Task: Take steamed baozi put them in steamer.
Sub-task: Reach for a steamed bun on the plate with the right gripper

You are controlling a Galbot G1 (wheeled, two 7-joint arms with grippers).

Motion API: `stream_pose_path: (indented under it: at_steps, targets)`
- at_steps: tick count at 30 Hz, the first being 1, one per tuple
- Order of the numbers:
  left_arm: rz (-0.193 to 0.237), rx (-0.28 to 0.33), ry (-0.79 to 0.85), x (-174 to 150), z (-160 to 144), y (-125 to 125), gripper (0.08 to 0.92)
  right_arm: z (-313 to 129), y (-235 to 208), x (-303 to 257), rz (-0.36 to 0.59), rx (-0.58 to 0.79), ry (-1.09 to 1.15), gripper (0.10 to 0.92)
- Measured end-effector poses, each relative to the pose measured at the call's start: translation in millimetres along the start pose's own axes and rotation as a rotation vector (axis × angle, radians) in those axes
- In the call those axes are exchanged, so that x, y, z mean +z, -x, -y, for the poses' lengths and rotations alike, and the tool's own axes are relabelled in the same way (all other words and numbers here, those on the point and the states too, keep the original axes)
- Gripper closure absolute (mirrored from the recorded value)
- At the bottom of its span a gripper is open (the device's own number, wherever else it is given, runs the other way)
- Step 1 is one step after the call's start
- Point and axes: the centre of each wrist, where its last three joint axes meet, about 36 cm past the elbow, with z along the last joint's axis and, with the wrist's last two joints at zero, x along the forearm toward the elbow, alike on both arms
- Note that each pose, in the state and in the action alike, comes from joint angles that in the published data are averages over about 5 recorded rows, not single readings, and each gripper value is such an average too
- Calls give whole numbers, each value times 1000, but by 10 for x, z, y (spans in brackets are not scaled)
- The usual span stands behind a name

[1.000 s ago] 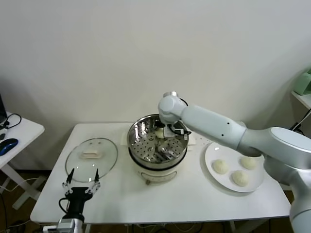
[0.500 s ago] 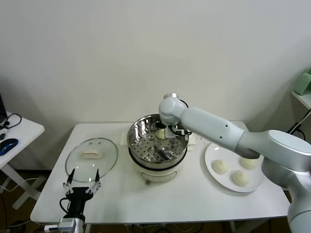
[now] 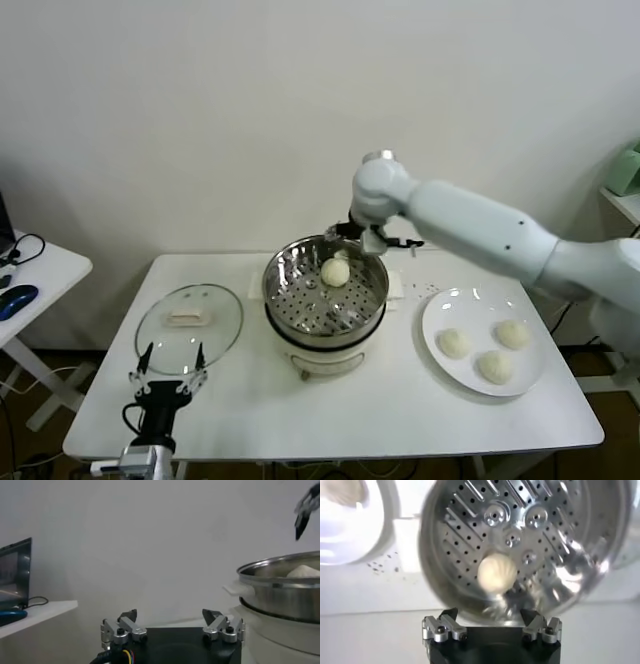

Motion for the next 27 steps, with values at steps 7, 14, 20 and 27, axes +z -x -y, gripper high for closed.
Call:
stream_pose_path:
  at_steps: [7, 14, 20, 27]
  targets:
    - [43, 22, -26, -60, 11, 38, 177, -937, -179, 191, 112, 39, 498, 200]
    - [64, 46, -59, -123, 34, 43, 177, -1944, 33, 86, 179, 12, 912, 200]
    - [65, 57, -64, -133, 40, 7, 177, -2533, 396, -153, 207, -58, 1104, 200]
    - [59, 55, -61, -123, 29, -22, 177, -2922, 850, -417, 208, -159, 1208, 200]
